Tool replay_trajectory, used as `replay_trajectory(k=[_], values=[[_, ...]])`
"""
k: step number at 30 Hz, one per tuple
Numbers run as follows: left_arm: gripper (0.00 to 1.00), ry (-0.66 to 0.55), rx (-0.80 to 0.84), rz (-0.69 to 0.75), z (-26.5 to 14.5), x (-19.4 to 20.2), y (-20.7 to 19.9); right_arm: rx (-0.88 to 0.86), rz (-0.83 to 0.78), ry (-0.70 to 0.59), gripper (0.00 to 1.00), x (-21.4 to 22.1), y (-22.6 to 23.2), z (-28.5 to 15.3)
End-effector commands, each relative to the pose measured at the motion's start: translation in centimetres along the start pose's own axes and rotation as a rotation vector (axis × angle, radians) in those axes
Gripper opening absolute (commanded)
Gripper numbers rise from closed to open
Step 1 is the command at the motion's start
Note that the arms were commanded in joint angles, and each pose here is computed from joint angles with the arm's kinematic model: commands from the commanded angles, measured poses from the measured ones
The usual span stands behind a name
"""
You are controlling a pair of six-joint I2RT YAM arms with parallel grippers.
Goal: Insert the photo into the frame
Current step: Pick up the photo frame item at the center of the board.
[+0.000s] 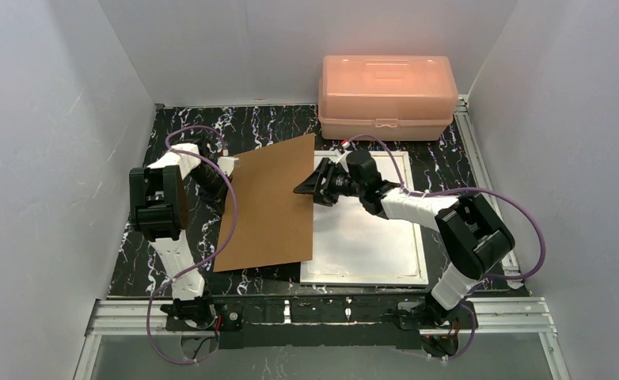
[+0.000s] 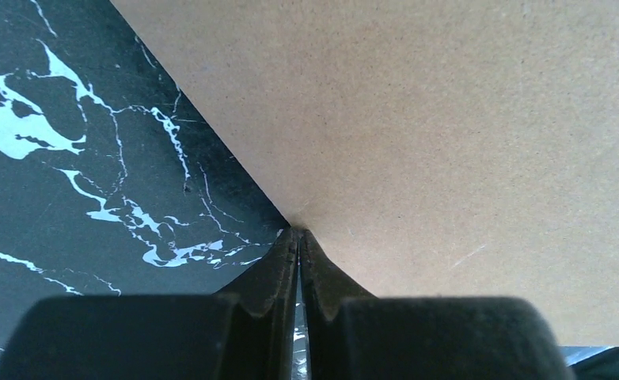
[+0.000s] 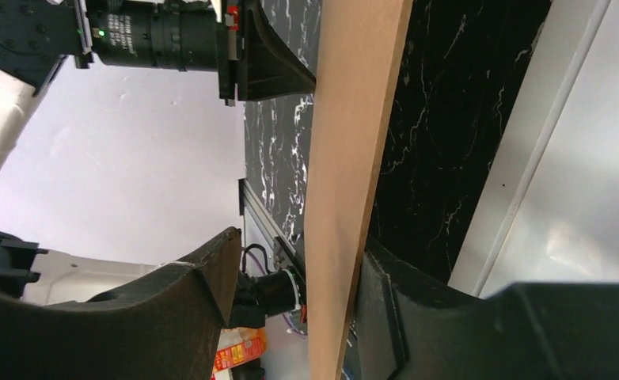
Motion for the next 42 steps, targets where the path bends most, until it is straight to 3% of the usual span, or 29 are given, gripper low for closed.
replay_trajectory(k=[1, 3, 5, 6, 7, 15, 21, 29, 42], values=[[0.03, 0.047, 0.092, 0.001, 1.4, 0.9, -1.1, -0.022, -0.061, -0.004, 0.57, -0.7, 1.6, 1.0], [0.03, 0.04, 0.102, 0.003, 1.1, 0.9, -1.3, 0.047, -0.097, -0.018, 0.51, -1.1, 1.4, 1.0], [0.04, 0.029, 0.112, 0.001, 0.5, 0.7, -1.6, 0.072, -0.13, -0.017, 0.3, -1.6, 1.5, 1.1], [0.05, 0.021, 0.119, 0.002, 0.1, 0.6, -1.8, 0.08, -0.139, -0.021, 0.12, -1.9, 1.8, 1.1], [0.08, 0.011, 0.122, 0.003, -0.5, 0.5, -2.0, 0.071, -0.152, -0.032, 0.01, -2.4, 2.3, 1.1], [0.43, -0.179, 0.188, -0.027, -9.2, -1.1, -3.5, -0.093, -0.274, -0.07, 0.01, -6.9, 9.0, -3.1], [0.49, -0.267, 0.263, -0.041, -12.3, -1.5, -5.4, -0.058, -0.376, -0.086, 0.01, -9.4, 11.7, -11.4], [0.48, -0.193, 0.287, 0.043, -8.3, -2.8, -9.1, 0.092, -0.378, -0.126, 0.01, -8.3, 10.6, -21.8], [0.46, -0.185, 0.384, 0.065, -1.4, -6.0, -16.8, 0.338, -0.399, -0.099, 0.01, -5.9, 10.2, -26.3]])
Point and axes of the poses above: each gripper's point midway between its finger pads, its own z axis out along the fingers, its own y axis along the line the jaws close on, x = y × z, the point moved 8 cm from there along -z, back along the fingers, and after that the axes turned 12 degrees about -z, right-handed, at the moved point
